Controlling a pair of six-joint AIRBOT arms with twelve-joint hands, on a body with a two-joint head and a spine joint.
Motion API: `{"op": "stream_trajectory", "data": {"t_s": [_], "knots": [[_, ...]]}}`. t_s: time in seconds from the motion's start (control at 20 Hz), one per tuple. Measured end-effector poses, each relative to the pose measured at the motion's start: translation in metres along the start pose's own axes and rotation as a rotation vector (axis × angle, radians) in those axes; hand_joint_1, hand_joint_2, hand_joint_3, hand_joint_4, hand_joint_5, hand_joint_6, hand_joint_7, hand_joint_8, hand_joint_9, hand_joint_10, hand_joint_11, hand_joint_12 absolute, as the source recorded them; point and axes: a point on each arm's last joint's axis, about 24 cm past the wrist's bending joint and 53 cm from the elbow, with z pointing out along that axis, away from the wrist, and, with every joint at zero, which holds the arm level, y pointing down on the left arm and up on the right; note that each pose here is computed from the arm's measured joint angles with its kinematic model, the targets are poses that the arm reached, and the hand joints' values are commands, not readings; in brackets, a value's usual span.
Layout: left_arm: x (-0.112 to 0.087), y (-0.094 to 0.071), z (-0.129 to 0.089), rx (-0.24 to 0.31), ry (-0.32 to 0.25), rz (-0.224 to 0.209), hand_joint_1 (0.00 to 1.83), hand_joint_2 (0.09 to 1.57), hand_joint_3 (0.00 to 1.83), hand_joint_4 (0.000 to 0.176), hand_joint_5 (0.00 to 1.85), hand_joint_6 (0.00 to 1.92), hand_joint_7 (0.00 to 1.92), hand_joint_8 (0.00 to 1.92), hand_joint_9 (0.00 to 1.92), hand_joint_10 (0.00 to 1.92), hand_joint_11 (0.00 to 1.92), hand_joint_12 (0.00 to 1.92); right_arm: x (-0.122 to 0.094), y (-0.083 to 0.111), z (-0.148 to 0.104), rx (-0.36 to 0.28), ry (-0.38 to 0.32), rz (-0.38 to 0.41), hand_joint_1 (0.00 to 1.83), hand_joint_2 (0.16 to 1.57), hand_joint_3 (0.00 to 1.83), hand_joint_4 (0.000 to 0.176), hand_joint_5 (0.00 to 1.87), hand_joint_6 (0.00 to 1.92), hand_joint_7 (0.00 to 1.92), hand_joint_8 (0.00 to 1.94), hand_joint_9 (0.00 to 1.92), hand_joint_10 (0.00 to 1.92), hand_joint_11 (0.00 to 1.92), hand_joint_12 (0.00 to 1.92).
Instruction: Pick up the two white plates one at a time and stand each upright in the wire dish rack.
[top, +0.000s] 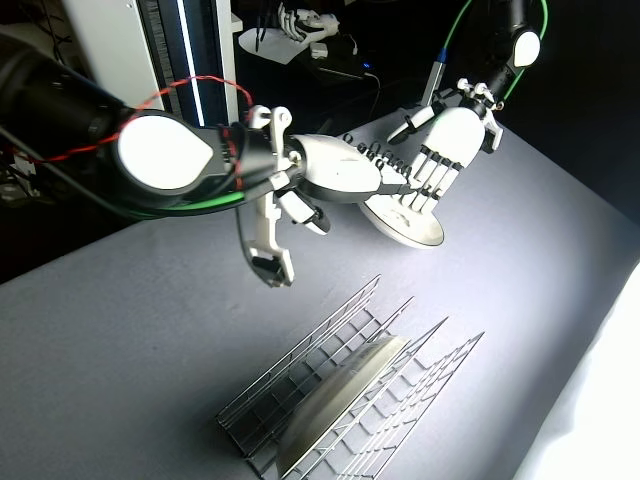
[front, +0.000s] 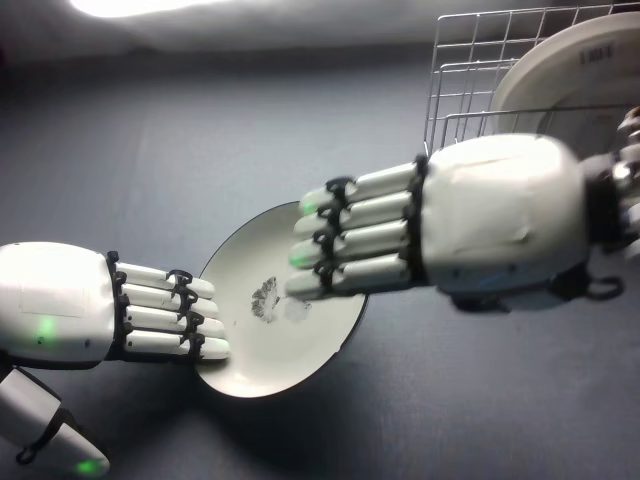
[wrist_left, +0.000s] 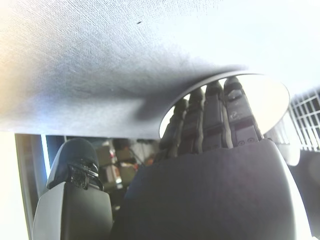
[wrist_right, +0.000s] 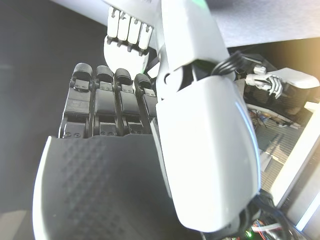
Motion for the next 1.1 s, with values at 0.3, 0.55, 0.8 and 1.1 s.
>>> {"op": "stream_trajectory", "data": {"t_s": [0.3, 0.55, 0.8, 1.1], "knots": [[-0.001, 0.0, 0.0, 0.001, -0.001, 0.004, 0.0, 1.12, 0.0, 0.0, 0.0, 0.0, 0.0, 0.0, 0.0, 0.0, 0.0, 0.0, 0.036, -0.013, 0.029, 0.03, 0.065, 0.034, 1.5, 1.05, 0.01, 0.0, 0.0, 0.0, 0.0, 0.0, 0.0, 0.0, 0.0, 0.0], [-0.002, -0.001, 0.0, 0.002, 0.0, 0.01, 0.0, 1.12, 0.0, 0.0, 0.0, 0.0, 0.0, 0.0, 0.0, 0.0, 0.0, 0.0, 0.043, -0.03, 0.053, 0.059, 0.071, 0.042, 1.53, 1.05, 0.0, 0.0, 0.0, 0.0, 0.0, 0.0, 0.0, 0.0, 0.01, 0.21], [-0.002, -0.001, 0.001, 0.003, -0.001, 0.01, 0.0, 1.12, 0.0, 0.0, 0.0, 0.0, 0.0, 0.0, 0.0, 0.0, 0.0, 0.0, 0.039, -0.026, 0.078, 0.046, 0.055, 0.061, 1.59, 1.1, 0.01, 0.0, 0.0, 0.0, 0.0, 0.0, 0.02, 0.01, 0.0, 0.75], [-0.002, -0.001, 0.001, 0.003, -0.001, 0.01, 0.0, 1.11, 0.0, 0.0, 0.0, 0.0, 0.0, 0.0, 0.0, 0.0, 0.0, 0.0, 0.041, -0.027, 0.085, 0.058, 0.059, 0.068, 1.46, 1.15, 0.0, 0.0, 0.42, 0.03, 0.42, 0.02, 0.48, 0.06, 0.06, 1.33]]}}
